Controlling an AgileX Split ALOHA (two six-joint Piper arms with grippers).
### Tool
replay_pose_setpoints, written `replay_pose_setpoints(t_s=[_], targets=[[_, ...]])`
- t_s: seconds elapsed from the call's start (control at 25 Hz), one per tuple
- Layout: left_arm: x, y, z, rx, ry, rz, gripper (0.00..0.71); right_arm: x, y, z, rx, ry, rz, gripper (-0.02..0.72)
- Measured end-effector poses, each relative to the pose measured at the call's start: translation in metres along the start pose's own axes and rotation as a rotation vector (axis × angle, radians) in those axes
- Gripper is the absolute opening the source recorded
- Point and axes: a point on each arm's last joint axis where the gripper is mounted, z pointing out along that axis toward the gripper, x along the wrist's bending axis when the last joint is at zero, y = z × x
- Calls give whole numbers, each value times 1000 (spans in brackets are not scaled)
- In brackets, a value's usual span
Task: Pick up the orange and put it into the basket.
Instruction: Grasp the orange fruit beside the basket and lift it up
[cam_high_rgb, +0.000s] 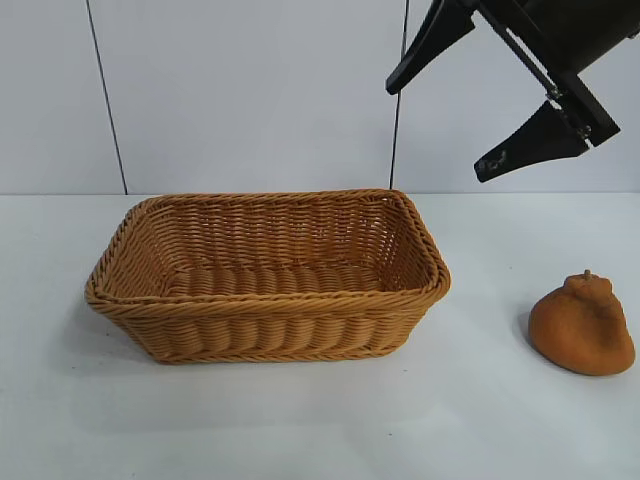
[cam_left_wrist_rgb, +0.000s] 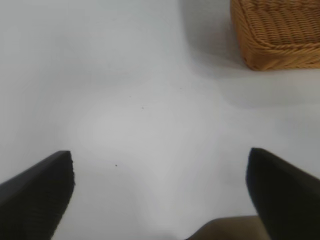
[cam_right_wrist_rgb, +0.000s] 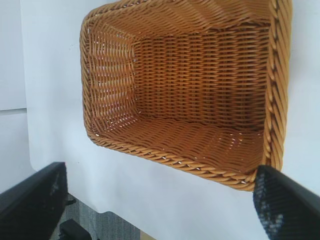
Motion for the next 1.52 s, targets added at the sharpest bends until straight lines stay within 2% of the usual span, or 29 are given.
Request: replay_pose_setpoints(t_s=[0.36,0.6,0.68,0.84,0.92,1.04,1.12,1.28,1.52], targets=[[0,-1,-2,-17,-2,-1,666,-2,1,0,-5,-26,-16,694],[0,-17,-24,-189,-4,0,666,-9,-1,0,12,-99,-32,694],[0,-18,-26,-204,-7,-1,666,-11,-1,-1,17,-124,-33,694],[0,-18,-26,-205,-7,-1,666,-15,4,-7,6,-217,-51,694],[0,-18,-26,-205,-7,-1,666,-16,9,-14,-12,-287,-68,694],[0,-18,-26,-205,-7,-1,666,-21,16,-27,-36,-435,-77,694],[0,-18,-26,-205,-7,-1,666,-27,20,-36,-53,-504,-68,694],[0,-18,-26,-205,-7,-1,666,-47,24,-48,-49,-550,-14,694],[0,-18,-26,-205,-7,-1,666,-78,29,-34,25,-563,38,694]])
